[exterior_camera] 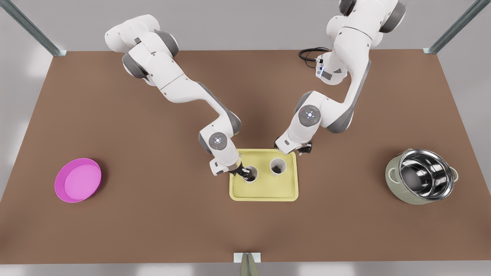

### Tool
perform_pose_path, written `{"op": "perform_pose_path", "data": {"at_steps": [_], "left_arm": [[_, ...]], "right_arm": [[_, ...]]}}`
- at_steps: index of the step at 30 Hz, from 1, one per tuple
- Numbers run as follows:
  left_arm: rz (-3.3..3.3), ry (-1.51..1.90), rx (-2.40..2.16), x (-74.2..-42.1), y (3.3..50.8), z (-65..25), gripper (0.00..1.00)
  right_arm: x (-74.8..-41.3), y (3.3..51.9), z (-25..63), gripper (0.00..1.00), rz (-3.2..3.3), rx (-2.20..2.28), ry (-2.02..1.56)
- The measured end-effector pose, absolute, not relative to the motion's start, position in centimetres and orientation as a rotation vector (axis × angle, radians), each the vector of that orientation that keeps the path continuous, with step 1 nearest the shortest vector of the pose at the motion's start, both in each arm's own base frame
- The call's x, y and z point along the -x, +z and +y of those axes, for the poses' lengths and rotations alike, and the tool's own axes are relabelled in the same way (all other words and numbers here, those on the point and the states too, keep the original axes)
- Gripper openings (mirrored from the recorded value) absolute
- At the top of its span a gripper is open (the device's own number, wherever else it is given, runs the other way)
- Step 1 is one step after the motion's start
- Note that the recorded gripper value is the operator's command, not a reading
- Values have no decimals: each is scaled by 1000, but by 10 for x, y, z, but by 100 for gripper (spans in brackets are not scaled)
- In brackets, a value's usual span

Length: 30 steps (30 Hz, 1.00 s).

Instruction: Use the left arm to pick up the white IKEA cup from the tray and place it on the middle-left position; use the right arm to pick up the white IKEA cup from the tray and place it on the middle-right position

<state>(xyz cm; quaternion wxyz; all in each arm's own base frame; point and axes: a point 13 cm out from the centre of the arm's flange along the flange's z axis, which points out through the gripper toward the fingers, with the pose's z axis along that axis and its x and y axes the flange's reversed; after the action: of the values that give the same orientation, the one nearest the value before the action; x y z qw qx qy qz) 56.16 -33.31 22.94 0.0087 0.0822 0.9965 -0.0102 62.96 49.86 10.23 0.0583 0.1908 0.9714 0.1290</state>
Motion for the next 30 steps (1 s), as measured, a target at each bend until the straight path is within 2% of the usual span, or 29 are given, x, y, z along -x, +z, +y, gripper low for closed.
{"op": "perform_pose_path", "data": {"at_steps": [4, 5, 7, 9, 12, 14, 16, 19, 22, 25, 28, 29, 30], "left_arm": [[3099, -54, -194, -582, 213, -347, 100], [3097, -60, -178, -587, 209, -349, 100], [3092, -57, -156, -596, 199, -353, 100], [3108, -36, -171, -588, 174, -364, 100], [3129, 0, -152, -575, 154, -357, 100], [3129, 10, -114, -577, 152, -347, 100], [3128, 13, -73, -582, 150, -337, 100], [3131, 14, -19, -587, 142, -326, 100], [3138, 16, 7, -584, 131, -322, 100], [3146, 17, 25, -581, 119, -322, 100], [3155, 16, 34, -577, 102, -325, 100], [3155, 13, 38, -577, 98, -326, 95], [3152, 8, 43, -578, 96, -327, 79]], "right_arm": [[-634, 99, 491, 18, 2938, -602, 393], [-634, 98, 490, 18, 2938, -605, 389], [-636, 99, 489, 4, 2934, -613, 389], [-644, 109, 483, 0, 2918, -630, 403], [-672, 153, 459, 0, 2863, -680, 442], [-710, 204, 399, 0, 2809, -760, 441], [-752, 245, 289, 0, 2767, -862, 379], [-781, 253, 112, 0, 2764, -871, 168], [-775, 232, 8, 0, 2837, -761, 29], [-711, 173, -3, 0, 3005, -521, -59], [-686, 149, 0, 0, 3057, -294, -70], [-682, 143, 0, 0, 3066, -230, -68], [-680, 138, 1, 0, 3072, -170, -65]]}}
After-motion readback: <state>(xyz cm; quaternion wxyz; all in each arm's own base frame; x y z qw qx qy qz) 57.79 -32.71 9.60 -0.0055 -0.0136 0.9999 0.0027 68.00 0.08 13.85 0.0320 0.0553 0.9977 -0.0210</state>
